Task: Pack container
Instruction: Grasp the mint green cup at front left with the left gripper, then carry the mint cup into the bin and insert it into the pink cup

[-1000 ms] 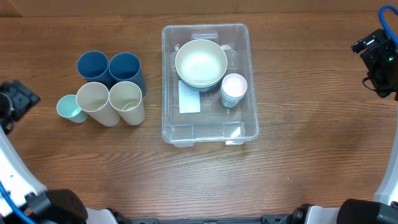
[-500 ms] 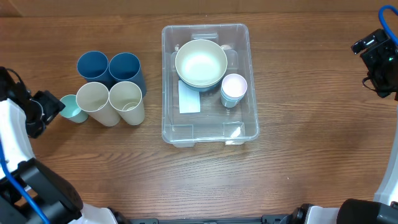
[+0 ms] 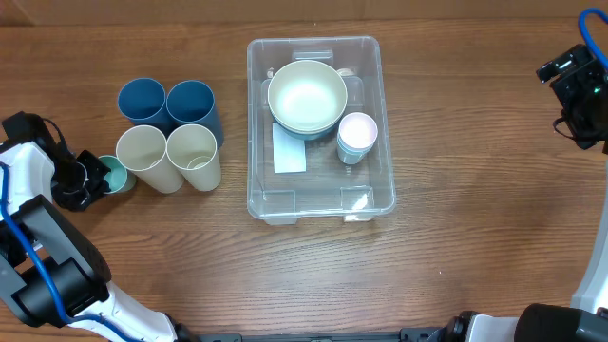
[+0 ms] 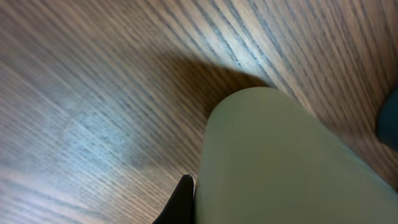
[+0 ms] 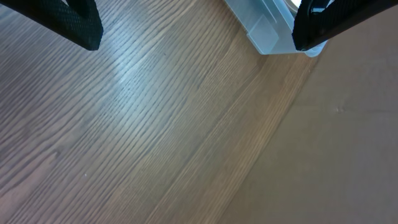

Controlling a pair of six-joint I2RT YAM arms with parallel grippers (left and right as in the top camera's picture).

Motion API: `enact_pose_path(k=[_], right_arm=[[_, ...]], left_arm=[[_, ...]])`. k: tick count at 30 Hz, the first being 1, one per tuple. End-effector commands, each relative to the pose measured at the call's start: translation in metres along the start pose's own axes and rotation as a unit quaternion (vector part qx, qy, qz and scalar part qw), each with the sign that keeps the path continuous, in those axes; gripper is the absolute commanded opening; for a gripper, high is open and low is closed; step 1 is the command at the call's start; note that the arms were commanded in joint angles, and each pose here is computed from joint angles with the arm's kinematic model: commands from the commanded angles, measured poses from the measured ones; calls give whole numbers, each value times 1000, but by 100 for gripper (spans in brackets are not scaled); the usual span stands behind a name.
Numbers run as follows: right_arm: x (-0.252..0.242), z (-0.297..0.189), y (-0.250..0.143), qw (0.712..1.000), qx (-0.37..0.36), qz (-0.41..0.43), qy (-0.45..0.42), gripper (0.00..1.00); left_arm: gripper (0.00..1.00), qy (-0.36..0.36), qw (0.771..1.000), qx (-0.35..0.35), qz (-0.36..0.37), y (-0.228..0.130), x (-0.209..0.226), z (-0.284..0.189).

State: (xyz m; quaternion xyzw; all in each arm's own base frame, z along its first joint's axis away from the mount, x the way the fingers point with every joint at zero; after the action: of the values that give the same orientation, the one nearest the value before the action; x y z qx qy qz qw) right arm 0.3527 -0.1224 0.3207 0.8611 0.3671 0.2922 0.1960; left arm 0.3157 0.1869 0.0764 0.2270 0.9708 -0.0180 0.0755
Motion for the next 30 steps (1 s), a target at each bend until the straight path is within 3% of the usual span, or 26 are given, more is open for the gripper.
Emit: enact_pose_path(k=[1, 5, 9, 13, 15, 18, 20, 21, 24, 28, 30], right_arm=[[2, -8, 1, 1000, -9, 0, 5, 100], [2, -8, 1, 1000, -9, 0, 5, 100], [2, -8, 1, 1000, -9, 0, 5, 100], [2, -8, 1, 1000, -9, 0, 5, 100], [2, -8, 1, 1000, -9, 0, 5, 100], [2, -8, 1, 1000, -9, 0, 5, 100], [2, -8, 1, 1000, -9, 0, 5, 100], [2, -8, 1, 1000, -9, 0, 5, 100], [2, -8, 1, 1000, -9, 0, 5, 100], [2, -8, 1, 1000, -9, 0, 5, 100], [2, -8, 1, 1000, -9, 0, 5, 100]], left_arm=[[4, 38, 998, -24, -42, 5, 19, -9], [4, 13, 996, -73, -51, 12, 17, -61], [4, -42, 989, -138, -34, -1, -1, -157], [4, -104, 973, -198, 53, -45, -30, -241], [4, -153, 953, -222, 138, -81, -54, -273], [4, -221, 889, -246, 317, -147, -102, -300], [4, -254, 832, -232, 435, -198, -139, -299], [4, -267, 792, -215, 505, -232, -160, -292], [4, -275, 705, -181, 629, -297, -203, -263], [4, -262, 636, -135, 713, -367, -247, -202], [4, -234, 630, -138, 727, -383, -261, -173]])
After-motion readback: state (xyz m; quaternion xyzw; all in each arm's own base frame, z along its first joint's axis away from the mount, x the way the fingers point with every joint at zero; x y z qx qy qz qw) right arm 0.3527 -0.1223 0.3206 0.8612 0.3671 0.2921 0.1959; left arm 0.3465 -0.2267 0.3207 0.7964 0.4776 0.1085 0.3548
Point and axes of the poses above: each gripper's point midway between its finger pads, its own z axis out along the fingers, its own x axis along the line the jaws close on, y = z × x, the point moved 4 cm from there along -z, back along the fingers, and after that the axes turned 12 degrees about -z, right-handed, at the moved point
